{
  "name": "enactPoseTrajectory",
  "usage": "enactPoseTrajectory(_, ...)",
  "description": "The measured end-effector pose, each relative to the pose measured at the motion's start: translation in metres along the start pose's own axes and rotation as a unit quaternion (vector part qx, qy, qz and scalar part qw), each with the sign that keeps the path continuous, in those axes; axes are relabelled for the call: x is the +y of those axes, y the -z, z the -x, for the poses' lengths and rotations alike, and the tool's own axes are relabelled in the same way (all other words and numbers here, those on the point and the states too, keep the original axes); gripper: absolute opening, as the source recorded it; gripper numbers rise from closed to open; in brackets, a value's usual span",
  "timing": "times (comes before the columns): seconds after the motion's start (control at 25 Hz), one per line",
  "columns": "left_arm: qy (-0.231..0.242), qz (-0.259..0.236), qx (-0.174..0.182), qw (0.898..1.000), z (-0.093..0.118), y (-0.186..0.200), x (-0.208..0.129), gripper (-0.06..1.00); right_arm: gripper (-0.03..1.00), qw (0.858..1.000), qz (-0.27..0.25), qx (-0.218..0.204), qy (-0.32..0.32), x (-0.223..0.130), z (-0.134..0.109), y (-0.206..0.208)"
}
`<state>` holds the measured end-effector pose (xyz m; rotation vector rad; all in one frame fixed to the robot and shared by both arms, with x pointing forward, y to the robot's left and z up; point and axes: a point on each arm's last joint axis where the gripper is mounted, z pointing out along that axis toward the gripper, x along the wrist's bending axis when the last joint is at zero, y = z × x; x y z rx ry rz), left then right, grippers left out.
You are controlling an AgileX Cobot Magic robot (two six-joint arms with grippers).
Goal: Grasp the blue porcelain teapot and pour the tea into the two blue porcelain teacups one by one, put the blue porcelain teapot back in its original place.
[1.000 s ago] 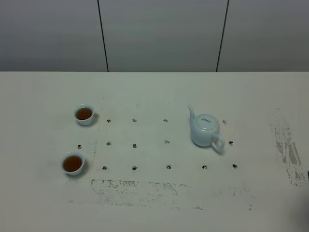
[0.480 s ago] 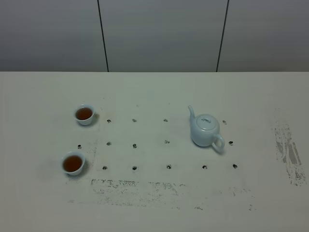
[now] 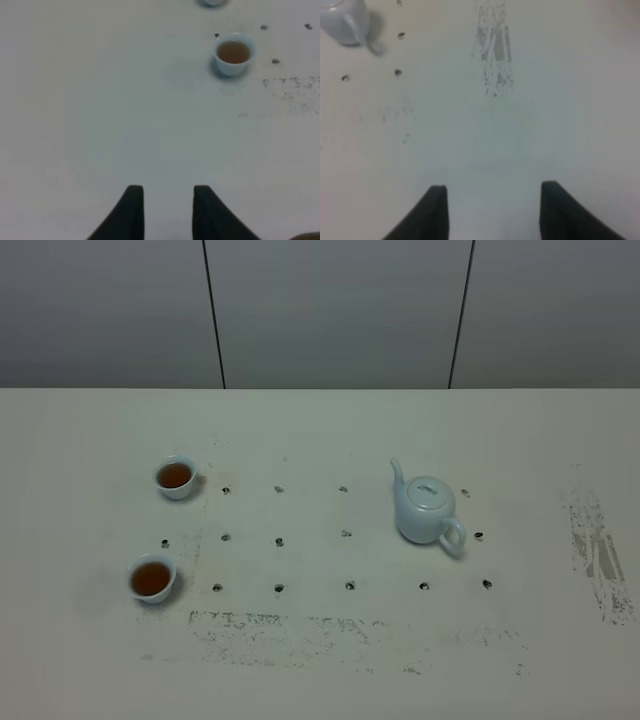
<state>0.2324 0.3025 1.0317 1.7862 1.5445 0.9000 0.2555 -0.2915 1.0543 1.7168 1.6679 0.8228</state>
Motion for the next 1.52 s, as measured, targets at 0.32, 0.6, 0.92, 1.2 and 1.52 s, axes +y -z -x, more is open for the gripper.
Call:
enactPoseTrajectory(0.32,0.0,0.0,0.0,1.0,0.0,0.0,0.0,0.3,0.43,0.996,0.086,-0.002,0.015,-0.016,-0.005,0.02)
enactPoseTrajectory(0.6,-0.001,0.0,0.0,1.0,0.0,0.0,0.0,0.3,0.43,0.996,0.091,0.003,0.013,-0.017,-0.006,0.021)
enactPoseTrajectory(0.92,-0.001,0.0,0.0,1.0,0.0,0.0,0.0,0.3,0.43,0.996,0.091,0.003,0.013,-0.017,-0.006,0.021)
enactPoseTrajectory(1.2,-0.001,0.0,0.0,1.0,0.0,0.0,0.0,0.3,0.43,0.996,0.091,0.004,0.014,-0.017,-0.006,0.021)
enactPoseTrajectory(1.52,-0.001,0.0,0.0,1.0,0.0,0.0,0.0,0.3,0.43,0.996,0.091,0.004,0.014,-0.017,-0.006,0.021)
